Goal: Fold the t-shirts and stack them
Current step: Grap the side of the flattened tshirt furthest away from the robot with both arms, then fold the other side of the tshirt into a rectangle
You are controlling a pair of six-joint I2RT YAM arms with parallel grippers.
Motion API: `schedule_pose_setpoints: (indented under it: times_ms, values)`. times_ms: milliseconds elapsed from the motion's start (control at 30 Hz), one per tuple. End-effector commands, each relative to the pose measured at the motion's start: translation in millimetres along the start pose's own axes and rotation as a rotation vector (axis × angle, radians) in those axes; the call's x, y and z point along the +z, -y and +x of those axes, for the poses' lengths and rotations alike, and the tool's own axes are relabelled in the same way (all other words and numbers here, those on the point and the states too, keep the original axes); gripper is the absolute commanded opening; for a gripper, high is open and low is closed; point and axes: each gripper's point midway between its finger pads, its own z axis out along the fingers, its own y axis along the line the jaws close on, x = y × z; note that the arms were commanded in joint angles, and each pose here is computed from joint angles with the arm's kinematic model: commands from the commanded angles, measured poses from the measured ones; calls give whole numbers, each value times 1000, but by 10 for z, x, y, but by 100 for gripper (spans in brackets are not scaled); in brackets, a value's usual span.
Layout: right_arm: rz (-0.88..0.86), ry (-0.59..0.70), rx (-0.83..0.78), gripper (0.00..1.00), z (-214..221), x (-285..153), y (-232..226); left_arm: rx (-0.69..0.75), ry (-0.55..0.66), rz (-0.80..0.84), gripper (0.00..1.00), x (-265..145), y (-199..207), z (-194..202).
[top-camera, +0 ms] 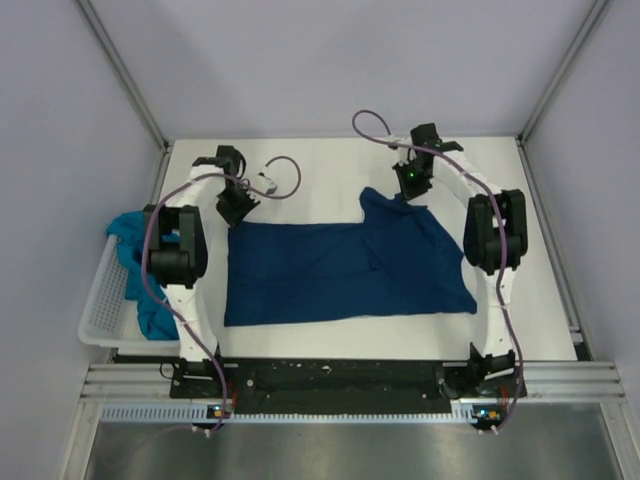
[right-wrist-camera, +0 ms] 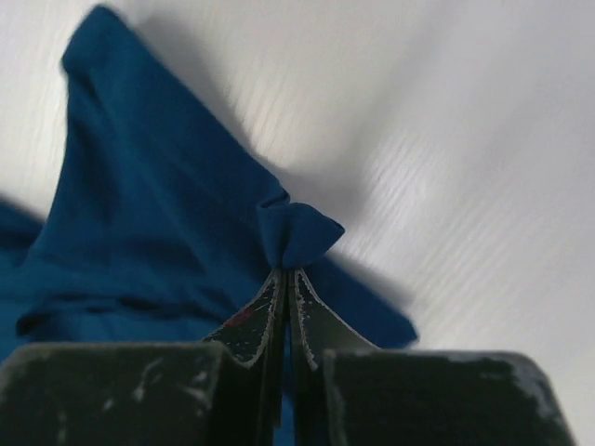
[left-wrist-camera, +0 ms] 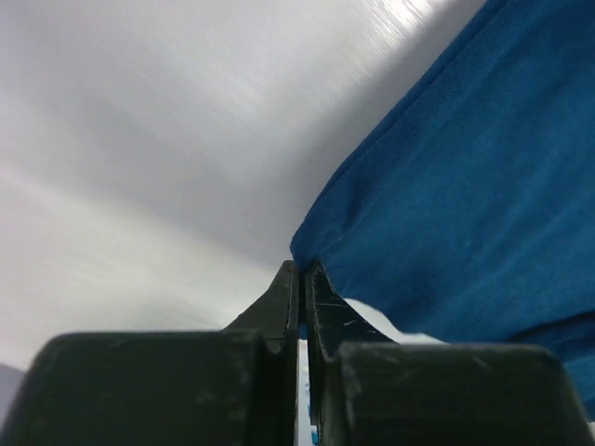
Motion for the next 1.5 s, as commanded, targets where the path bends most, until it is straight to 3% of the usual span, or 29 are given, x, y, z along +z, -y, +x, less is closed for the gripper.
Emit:
schedule_pose_setpoints:
  times_ms: [0, 267, 467, 667, 1033, 1333, 1467]
  values:
    - [-6, 183, -22, 0, -236, -878, -209, 45, 145, -124, 0, -490, -40, -178]
    - [23, 215, -24, 0, 346, -1505, -391, 109, 152, -149, 0, -669, 169, 29]
    - [91, 163, -174, 0, 994, -1826, -394, 171, 162, -178, 0, -814, 270, 143]
    - [110, 148, -264, 0, 1380, -1990, -432, 216, 152, -167, 0, -855, 398, 268]
    - [34, -9, -335, 0, 1898, -1559, -522, 252, 46, -23, 0, -457, 889, 792]
    - [-19, -189, -310, 0, 2221, -1244, -559, 251, -47, 35, 0, -255, 955, 984]
    - [-26, -235, -302, 6, 2313, -1220, -559, 265, -58, 20, 17, -271, 906, 983]
